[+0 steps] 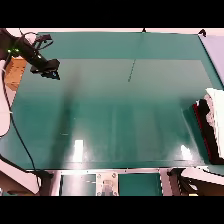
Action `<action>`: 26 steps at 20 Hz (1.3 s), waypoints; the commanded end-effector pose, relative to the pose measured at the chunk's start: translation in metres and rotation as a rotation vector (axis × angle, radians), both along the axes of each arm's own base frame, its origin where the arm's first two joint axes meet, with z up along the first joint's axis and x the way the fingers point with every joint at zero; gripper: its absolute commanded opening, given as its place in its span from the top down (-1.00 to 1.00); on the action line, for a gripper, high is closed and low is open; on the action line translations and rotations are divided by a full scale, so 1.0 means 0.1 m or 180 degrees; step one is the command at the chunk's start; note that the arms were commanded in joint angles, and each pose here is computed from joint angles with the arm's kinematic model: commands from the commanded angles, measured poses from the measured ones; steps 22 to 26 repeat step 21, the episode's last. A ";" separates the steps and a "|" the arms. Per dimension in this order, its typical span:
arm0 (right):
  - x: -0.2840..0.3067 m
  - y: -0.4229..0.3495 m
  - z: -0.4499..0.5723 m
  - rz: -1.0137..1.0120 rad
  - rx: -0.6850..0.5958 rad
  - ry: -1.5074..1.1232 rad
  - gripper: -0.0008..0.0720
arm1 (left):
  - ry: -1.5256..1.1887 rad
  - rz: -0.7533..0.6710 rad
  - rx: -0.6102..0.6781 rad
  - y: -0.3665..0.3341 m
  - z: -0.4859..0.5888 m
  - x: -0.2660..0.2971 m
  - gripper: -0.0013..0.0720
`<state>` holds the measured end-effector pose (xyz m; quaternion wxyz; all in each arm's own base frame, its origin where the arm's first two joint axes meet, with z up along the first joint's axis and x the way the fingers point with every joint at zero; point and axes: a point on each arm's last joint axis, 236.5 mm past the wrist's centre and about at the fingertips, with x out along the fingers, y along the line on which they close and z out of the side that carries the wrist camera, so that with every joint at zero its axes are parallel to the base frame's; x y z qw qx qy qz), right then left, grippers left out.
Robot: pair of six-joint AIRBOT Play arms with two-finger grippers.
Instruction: Fold the shirts.
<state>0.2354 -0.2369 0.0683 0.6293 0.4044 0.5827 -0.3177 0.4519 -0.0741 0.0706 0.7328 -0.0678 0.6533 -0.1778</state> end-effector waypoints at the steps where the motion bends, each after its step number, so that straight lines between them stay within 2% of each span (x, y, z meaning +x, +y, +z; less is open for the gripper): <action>1: 1.13 0.69 0.42 0.0904 -0.0209 -0.1042 0.92 | -0.0062 -0.0119 -0.0041 -0.18 0.16 -0.17 0.91; 4: 1.31 1.62 0.30 0.1752 -0.0243 -0.1189 0.92 | -0.0018 -0.0181 -0.0051 -0.34 0.14 -0.56 0.91; 8: 0.65 2.73 -0.40 0.2550 0.0040 -0.1005 0.92 | 0.0095 -0.0086 -0.0076 -0.39 -0.19 -1.36 0.91; 11: 0.35 3.20 -0.61 0.2778 0.0222 -0.1121 0.92 | 0.0184 -0.0024 -0.0051 -0.34 -0.37 -1.77 0.91; 16: 0.22 3.50 -0.59 0.3109 0.0303 -0.1158 0.92 | 0.0193 -0.0028 -0.0048 -0.33 -0.38 -1.83 0.91; 26: 0.22 3.51 -0.59 0.3113 0.0305 -0.1157 0.92 | 0.0202 -0.0030 -0.0058 -0.34 -0.38 -1.84 0.91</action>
